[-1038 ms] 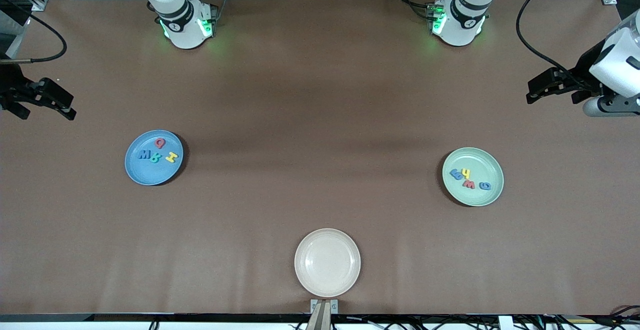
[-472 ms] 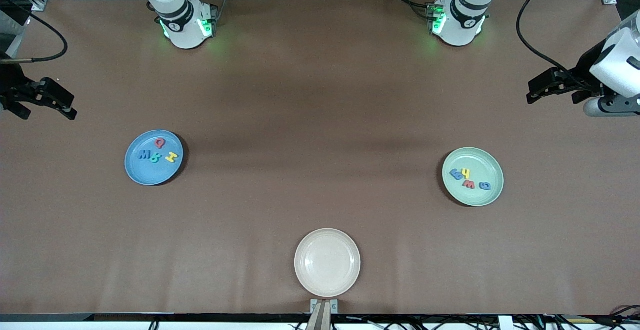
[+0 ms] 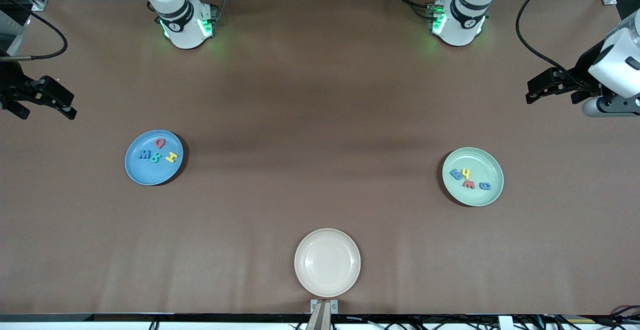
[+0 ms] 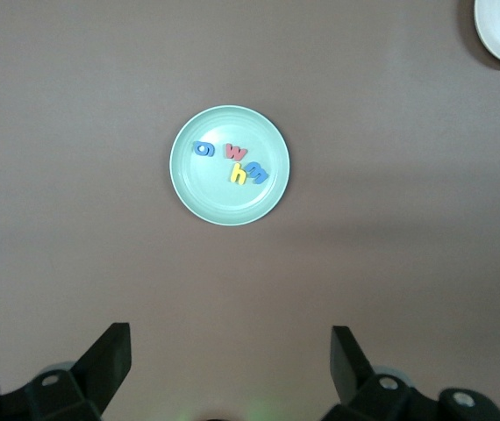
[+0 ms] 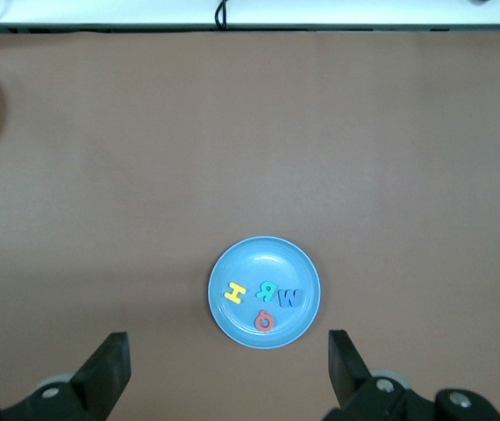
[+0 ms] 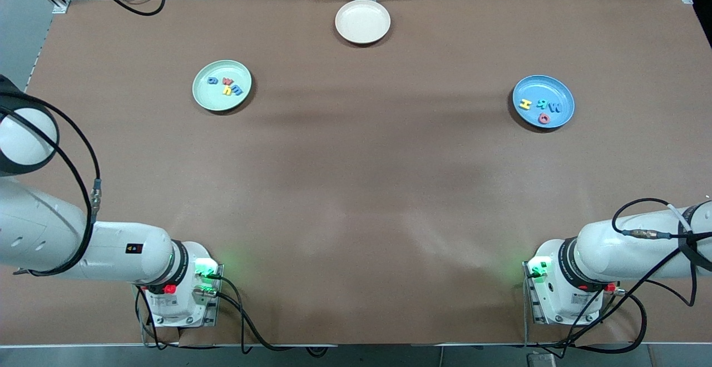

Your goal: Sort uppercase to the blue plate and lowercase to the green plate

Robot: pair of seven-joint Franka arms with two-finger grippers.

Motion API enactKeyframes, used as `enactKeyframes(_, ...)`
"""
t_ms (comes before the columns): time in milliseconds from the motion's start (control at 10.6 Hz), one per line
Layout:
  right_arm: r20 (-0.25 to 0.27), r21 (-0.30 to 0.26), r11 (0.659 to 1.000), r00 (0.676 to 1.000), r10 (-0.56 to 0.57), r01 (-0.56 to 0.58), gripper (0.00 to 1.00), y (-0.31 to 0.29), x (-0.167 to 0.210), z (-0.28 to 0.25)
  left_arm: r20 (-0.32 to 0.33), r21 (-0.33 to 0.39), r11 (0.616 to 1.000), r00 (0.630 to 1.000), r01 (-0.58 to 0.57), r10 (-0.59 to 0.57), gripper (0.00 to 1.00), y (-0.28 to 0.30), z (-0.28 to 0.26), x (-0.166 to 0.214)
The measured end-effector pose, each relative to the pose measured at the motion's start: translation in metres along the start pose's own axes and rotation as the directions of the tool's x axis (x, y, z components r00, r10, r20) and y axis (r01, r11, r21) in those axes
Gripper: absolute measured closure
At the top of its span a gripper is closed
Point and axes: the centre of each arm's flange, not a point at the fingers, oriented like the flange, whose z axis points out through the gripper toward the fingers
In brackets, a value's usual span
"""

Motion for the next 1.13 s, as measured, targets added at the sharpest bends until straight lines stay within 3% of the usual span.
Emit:
enactKeyframes(283,-0.04,0.001,1.0,0.999,-0.007,0.007,0.0,-0.004,0.01,0.003,0.012,0.001,1.0,1.0,0.0,0.0,0.0,0.0,0.001,-0.001)
enactKeyframes(660,0.033,-0.001,1.0,0.999,0.001,-0.001,0.0,0.001,0.027,0.059,0.02,0.002,1.0,1.0,-0.003,0.003,0.0,0.002,0.002,-0.002)
enactKeyframes(1132,0.031,-0.003,1.0,0.999,0.007,-0.007,0.0,0.005,0.028,0.06,0.042,0.005,1.0,0.999,-0.008,0.008,0.0,0.004,0.004,-0.005)
